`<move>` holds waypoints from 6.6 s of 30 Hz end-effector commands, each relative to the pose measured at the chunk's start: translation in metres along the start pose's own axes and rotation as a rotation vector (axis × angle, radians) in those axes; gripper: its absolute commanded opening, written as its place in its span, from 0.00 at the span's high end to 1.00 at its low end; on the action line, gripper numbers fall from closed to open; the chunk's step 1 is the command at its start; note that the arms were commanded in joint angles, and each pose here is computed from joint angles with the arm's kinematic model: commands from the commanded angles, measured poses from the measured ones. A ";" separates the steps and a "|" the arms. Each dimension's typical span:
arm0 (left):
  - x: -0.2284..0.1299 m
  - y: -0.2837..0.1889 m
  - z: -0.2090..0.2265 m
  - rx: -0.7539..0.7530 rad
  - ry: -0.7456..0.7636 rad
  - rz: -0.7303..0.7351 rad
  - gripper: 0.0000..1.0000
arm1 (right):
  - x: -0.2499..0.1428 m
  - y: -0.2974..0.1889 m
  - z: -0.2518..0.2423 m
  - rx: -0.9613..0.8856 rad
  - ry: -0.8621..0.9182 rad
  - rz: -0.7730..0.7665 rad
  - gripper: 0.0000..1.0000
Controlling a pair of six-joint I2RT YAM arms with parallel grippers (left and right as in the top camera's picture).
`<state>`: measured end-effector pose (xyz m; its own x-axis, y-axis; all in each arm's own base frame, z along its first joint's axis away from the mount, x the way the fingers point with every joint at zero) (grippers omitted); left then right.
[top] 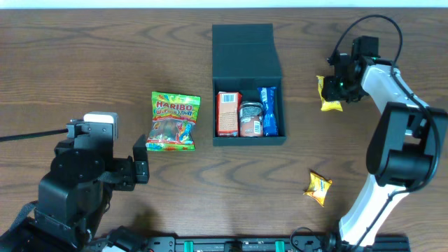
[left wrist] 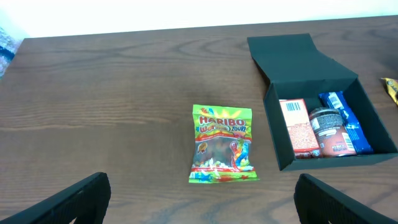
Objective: Pack container
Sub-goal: 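Carry the yellow packet over the box and lower it inside, then push the yellow packet down into the box's right corner, then release the packet and withdraw the right gripper toward the front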
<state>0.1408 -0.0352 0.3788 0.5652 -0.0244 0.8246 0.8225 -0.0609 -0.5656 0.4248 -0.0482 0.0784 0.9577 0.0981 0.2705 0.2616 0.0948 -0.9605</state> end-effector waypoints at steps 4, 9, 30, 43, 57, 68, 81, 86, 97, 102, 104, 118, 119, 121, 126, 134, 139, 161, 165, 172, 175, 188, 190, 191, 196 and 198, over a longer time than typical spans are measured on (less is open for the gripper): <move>0.003 -0.003 0.003 0.020 0.010 -0.016 0.05 | 0.019 -0.049 0.025 -0.006 -0.109 -0.103 0.60; 0.003 -0.003 0.003 0.020 0.010 -0.016 0.05 | 0.023 -0.079 0.051 0.001 -0.228 -0.131 0.61; 0.003 -0.003 0.003 0.020 0.010 -0.016 0.05 | 0.028 -0.146 0.209 0.121 -0.896 -0.170 0.64; 0.003 -0.003 0.003 0.020 0.010 -0.016 0.05 | 0.030 -0.087 0.222 0.204 -1.101 -0.104 0.64; 0.003 -0.003 0.003 0.020 0.010 -0.016 0.05 | 0.035 -0.057 0.216 0.148 -1.168 -0.061 0.66; 0.003 -0.003 0.003 0.020 0.010 -0.016 0.05 | 0.027 -0.057 0.212 0.152 -1.106 -0.006 0.72; 0.003 -0.003 0.003 0.020 0.010 -0.016 0.05 | 0.030 -0.058 0.205 0.100 -1.085 0.004 0.28; 0.003 -0.003 0.003 0.020 0.010 -0.016 0.04 | 0.028 -0.051 0.200 0.094 -1.076 0.011 0.23; 0.003 -0.003 0.003 0.020 0.010 -0.016 0.05 | 0.018 -0.035 0.192 0.094 -1.068 0.054 0.32; 0.003 -0.003 0.003 0.020 0.010 -0.016 0.05 | 0.014 -0.023 0.192 0.107 -1.067 0.086 0.48; 0.003 -0.003 0.003 0.020 0.010 -0.016 0.05 | 0.014 -0.023 0.193 0.108 -1.068 0.087 0.64; 0.003 -0.003 0.003 0.020 0.010 -0.016 0.05 | 0.015 -0.034 0.197 0.114 -1.058 0.065 0.81; 0.003 -0.003 0.003 0.020 0.010 -0.016 0.05 | 0.015 -0.038 0.198 0.114 -1.056 0.053 0.82; 0.003 -0.003 0.003 0.020 0.010 -0.016 0.05 | 0.017 -0.047 0.199 0.119 -1.053 0.027 0.87; 0.003 -0.003 0.003 0.020 0.010 -0.016 0.05 | 0.020 -0.062 0.200 0.107 -1.029 -0.004 0.99; 0.003 -0.003 0.003 0.020 0.010 -0.016 0.05 | 0.017 -0.085 0.200 0.099 -0.967 -0.023 0.99; 0.003 -0.003 0.003 0.020 0.010 -0.016 0.05 | 0.020 -0.109 0.195 0.039 -0.605 -0.061 0.99; 0.003 -0.003 0.003 0.020 0.010 -0.016 0.05 | -0.070 -0.102 0.202 -0.067 0.520 -0.238 0.98; 0.003 -0.003 0.003 0.020 0.010 -0.016 0.05 | -0.071 -0.097 0.202 -0.062 0.520 -0.243 0.99; 0.003 -0.003 0.003 0.020 0.010 -0.016 0.04 | -0.083 -0.095 0.205 -0.073 0.497 -0.178 0.98; 0.003 -0.003 0.003 0.020 0.010 -0.016 0.05 | -0.085 -0.095 0.209 -0.071 0.485 -0.177 0.98; 0.003 -0.003 0.003 0.020 0.010 -0.016 0.05 | -0.082 -0.093 0.206 -0.091 0.488 -0.216 0.74; 0.003 -0.003 0.003 0.020 0.010 -0.016 0.05 | -0.078 -0.094 0.206 -0.095 0.484 -0.248 0.87; 0.003 -0.003 0.003 0.020 0.010 -0.016 0.05 | -0.075 -0.095 0.207 -0.090 0.458 -0.263 0.93; 0.003 -0.003 0.003 0.020 0.010 -0.016 0.05 | -0.077 -0.094 0.207 -0.093 0.432 -0.248 0.99; 0.003 -0.003 0.003 0.020 0.010 -0.016 0.05 | -0.080 -0.091 0.205 -0.103 0.424 -0.234 0.98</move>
<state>0.1408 -0.0352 0.3788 0.5655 -0.0249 0.8244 0.8223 -0.0608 -0.5658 0.3028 0.1410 0.1579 0.8268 -0.3559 0.4357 0.4609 -0.0155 -0.8873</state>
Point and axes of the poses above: each gripper's point midway between its finger pads, its own y axis out along the fingers, its own z axis along the line the jaws close on, x = y × z, the point moved 7 cm from there along -y, back along the fingers, and after that the axes turned 2 degrees about -y, right-handed, at the moved point
